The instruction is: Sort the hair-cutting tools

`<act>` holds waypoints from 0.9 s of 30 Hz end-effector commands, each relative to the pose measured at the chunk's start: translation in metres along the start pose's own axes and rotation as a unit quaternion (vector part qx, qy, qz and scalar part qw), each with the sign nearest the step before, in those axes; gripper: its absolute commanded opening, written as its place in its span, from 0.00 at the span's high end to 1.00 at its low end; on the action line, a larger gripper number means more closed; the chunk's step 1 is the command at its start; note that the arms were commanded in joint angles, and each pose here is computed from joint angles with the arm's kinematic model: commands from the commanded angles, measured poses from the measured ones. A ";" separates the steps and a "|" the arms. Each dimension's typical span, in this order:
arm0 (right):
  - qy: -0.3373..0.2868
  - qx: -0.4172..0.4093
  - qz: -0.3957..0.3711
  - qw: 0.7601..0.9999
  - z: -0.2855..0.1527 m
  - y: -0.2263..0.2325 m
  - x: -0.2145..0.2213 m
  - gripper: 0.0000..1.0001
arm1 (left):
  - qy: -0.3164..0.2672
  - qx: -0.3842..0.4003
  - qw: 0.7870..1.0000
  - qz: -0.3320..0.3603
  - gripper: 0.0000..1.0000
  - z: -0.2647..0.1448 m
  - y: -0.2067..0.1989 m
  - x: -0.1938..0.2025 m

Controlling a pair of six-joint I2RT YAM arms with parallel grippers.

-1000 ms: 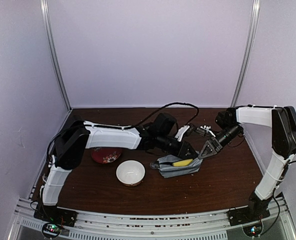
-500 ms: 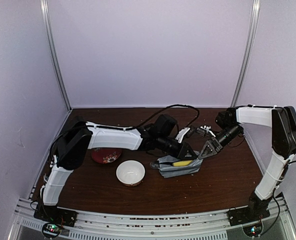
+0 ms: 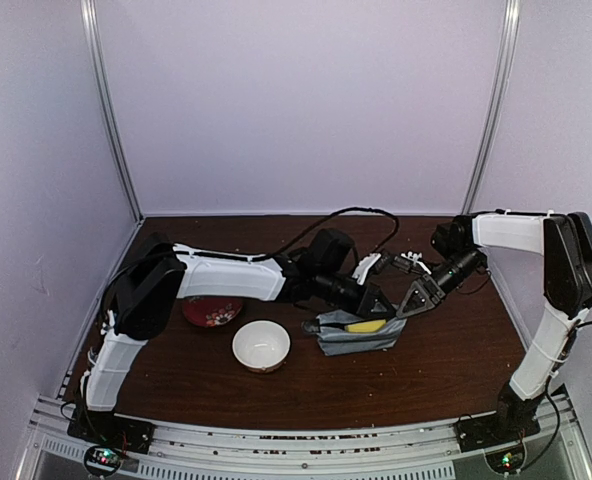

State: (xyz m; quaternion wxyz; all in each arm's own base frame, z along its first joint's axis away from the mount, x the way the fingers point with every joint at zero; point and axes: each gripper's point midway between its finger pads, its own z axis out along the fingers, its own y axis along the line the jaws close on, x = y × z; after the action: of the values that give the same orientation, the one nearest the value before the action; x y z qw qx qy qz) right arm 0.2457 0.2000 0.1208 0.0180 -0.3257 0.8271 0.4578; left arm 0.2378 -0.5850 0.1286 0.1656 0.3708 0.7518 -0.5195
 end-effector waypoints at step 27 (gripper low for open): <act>-0.014 0.012 0.041 0.999 0.001 -0.019 -0.009 1.00 | 0.002 -0.009 1.000 0.010 0.93 -0.008 -0.004 -0.001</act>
State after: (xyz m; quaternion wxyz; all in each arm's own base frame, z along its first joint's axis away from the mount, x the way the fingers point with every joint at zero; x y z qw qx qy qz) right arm 0.2596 0.1945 0.1044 0.0040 -0.2805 0.8465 0.4524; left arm 0.2367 -0.5761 0.1109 0.1536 0.3643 0.7686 -0.5029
